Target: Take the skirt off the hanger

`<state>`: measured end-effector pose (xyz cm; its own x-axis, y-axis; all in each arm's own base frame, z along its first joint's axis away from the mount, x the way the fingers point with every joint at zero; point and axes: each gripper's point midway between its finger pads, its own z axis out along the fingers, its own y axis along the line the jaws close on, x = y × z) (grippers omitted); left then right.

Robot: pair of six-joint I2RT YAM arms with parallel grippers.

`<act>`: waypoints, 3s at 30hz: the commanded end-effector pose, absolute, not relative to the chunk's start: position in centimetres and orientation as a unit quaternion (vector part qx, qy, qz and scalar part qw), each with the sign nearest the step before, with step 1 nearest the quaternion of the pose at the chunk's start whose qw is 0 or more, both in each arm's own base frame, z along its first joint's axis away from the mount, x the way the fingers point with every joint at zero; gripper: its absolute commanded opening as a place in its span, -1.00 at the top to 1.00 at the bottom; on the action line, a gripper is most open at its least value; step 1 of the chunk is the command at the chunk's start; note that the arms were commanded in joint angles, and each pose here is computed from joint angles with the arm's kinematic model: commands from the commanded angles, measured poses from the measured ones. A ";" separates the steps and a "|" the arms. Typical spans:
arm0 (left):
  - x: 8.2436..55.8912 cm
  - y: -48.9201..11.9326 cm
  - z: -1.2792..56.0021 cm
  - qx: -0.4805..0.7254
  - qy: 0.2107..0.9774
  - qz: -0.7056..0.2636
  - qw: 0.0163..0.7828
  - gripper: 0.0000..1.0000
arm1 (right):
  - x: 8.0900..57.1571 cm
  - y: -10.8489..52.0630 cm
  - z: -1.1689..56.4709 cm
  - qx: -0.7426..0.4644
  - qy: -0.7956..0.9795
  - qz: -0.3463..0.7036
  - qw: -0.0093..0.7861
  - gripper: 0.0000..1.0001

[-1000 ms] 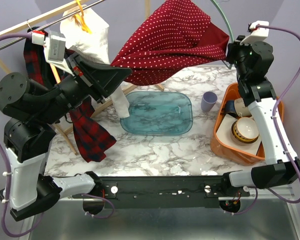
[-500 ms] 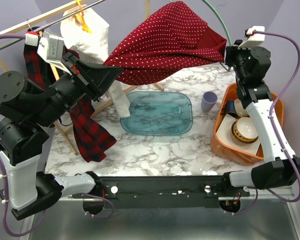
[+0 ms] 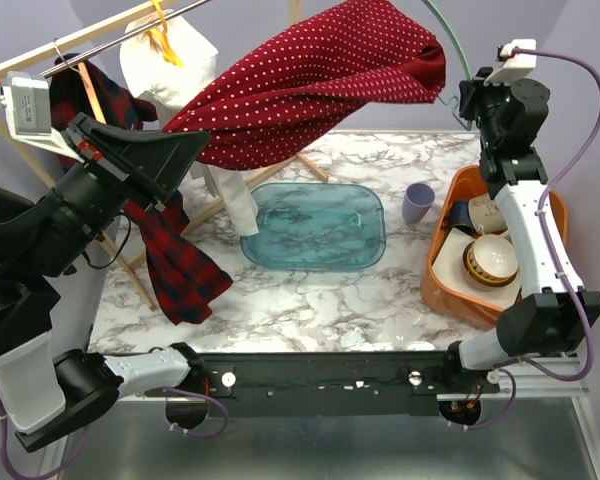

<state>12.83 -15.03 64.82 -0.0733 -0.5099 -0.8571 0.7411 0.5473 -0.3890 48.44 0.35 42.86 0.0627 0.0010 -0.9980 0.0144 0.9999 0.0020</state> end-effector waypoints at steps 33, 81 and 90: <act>17.2 -23.3 66.8 0.167 0.473 -0.533 0.681 1.00 | 32.1 3.4 52.2 0.014 0.642 0.153 0.751 0.99; 36.1 -30.4 29.6 0.083 0.739 -0.317 0.588 0.62 | 27.2 1.9 51.9 0.075 0.627 0.139 0.763 0.99; 34.1 -29.9 37.3 0.117 0.739 -0.321 0.580 -0.98 | 31.0 2.9 50.7 0.027 0.656 0.092 0.748 0.99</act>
<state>35.38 -30.95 28.53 -0.3845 -0.1573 -0.9096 0.5028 0.7907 -0.3493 29.28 2.48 49.58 0.0831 0.2677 -0.9599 -0.1196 0.9590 0.2571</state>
